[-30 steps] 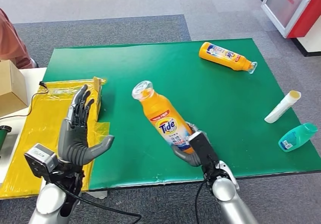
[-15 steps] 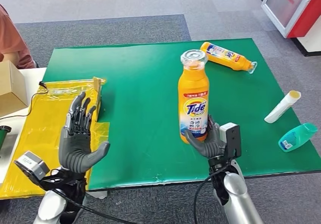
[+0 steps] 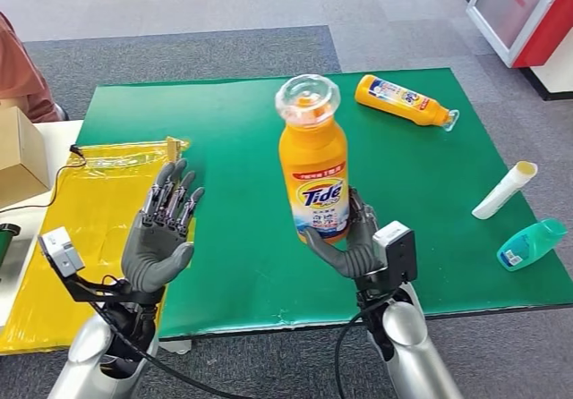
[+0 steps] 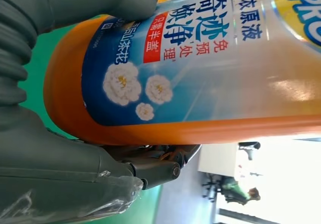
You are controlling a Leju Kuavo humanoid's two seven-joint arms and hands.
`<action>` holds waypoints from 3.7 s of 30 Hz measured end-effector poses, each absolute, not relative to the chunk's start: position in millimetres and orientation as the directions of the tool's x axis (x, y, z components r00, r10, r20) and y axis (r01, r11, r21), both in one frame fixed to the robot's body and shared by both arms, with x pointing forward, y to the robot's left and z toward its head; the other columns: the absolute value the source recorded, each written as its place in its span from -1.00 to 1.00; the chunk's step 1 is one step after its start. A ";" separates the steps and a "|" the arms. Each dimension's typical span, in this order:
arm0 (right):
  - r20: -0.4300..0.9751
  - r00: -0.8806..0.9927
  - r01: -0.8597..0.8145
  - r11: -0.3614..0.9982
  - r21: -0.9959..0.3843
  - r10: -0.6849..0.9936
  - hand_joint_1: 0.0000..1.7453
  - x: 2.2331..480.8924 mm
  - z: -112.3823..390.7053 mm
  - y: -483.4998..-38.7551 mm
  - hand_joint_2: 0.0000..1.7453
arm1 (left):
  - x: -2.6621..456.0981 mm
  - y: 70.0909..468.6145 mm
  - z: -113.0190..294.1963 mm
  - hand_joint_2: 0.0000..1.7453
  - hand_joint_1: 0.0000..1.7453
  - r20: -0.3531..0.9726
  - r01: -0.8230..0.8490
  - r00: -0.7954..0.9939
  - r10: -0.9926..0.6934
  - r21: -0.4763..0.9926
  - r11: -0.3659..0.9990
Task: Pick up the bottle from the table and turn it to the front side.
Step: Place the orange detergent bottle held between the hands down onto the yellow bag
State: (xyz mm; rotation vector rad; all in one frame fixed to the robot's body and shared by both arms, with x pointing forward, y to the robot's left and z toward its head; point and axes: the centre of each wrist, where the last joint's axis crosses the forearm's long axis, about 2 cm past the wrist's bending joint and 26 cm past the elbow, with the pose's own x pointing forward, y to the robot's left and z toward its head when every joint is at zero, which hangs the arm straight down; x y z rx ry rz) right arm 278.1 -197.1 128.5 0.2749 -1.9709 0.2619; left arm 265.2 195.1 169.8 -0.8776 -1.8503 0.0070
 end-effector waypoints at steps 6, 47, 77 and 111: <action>0.847 -0.518 -0.267 0.919 -0.291 0.118 1.00 276.1 138.1 -179.3 1.00 | 277.9 197.9 174.1 1.00 -1.00 0.818 0.594 -0.154 0.554 -0.371 0.714; 0.755 -0.561 -0.274 0.784 -0.557 0.340 1.00 293.7 124.8 -148.0 1.00 | 327.6 184.3 209.0 1.00 -1.00 0.961 0.834 -0.215 0.172 0.089 0.544; 0.760 -0.540 -0.272 0.779 -0.565 0.363 -1.00 291.7 119.4 -149.3 1.00 | 344.0 208.4 224.7 1.00 1.00 0.940 0.740 -0.337 0.043 0.237 0.629; 0.816 -0.480 -0.007 0.929 -0.371 0.322 -1.00 252.9 142.8 -214.8 1.00 | 229.6 230.6 203.2 1.00 1.00 -0.034 -0.702 -0.311 -0.950 0.681 0.206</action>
